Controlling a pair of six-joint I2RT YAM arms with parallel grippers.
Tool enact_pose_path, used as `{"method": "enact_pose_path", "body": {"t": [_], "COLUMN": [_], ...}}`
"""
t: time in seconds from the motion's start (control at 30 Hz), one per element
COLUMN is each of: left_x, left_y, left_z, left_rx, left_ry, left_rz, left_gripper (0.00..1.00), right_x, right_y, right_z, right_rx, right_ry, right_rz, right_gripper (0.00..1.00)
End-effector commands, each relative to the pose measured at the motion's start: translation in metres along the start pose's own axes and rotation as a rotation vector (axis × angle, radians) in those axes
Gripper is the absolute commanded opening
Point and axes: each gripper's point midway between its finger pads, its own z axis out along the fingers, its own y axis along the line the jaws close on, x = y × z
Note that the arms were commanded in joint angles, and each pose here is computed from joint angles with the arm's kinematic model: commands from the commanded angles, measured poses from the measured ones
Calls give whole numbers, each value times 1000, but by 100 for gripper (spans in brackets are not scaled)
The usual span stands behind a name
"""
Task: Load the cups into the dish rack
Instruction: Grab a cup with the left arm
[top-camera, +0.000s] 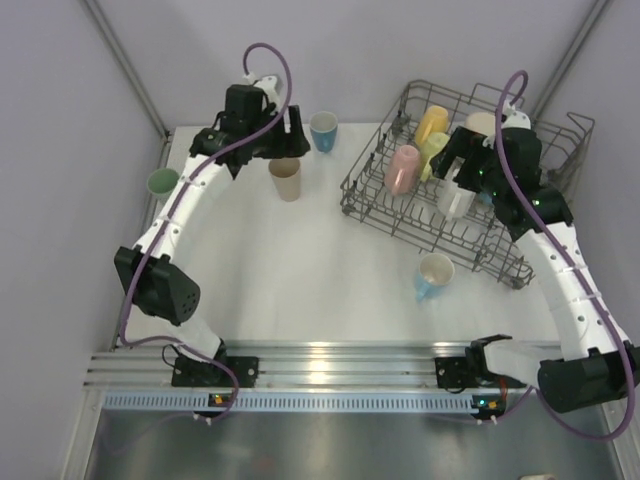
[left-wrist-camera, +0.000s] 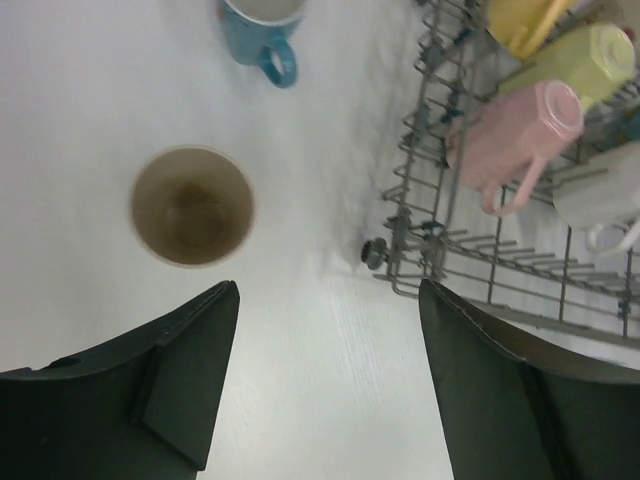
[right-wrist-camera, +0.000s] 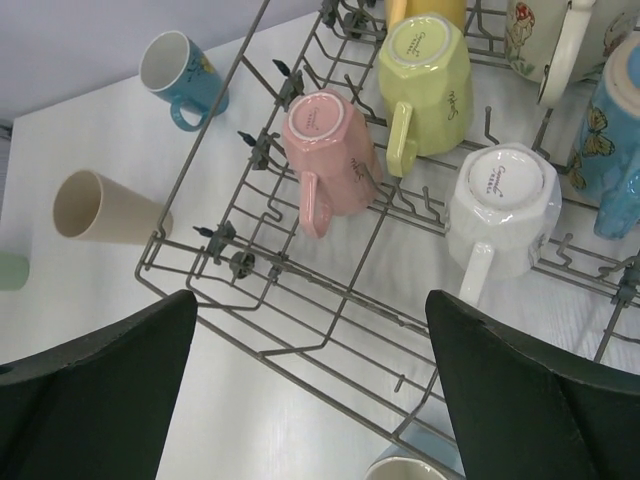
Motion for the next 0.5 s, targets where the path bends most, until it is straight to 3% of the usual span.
{"method": "enact_pose_path", "body": {"t": [0.0,0.13,0.47], "left_x": [16,66,173], "left_y": [-56,-133,-235], "left_z": [-31,-48,-61], "left_rx": [117,280,390], "left_ry": [-2,79,217], "left_rz": [114,152,138], "left_gripper": [78,74,71], "right_x": [-24,-41,-90], "right_y": [11,4,1], "right_z": [-25,-44,-130], "right_rx": [-30,14,1], "right_ry": [-95,-170,-445], "right_rz": [43,70,168], "right_gripper": [97,98,98]}}
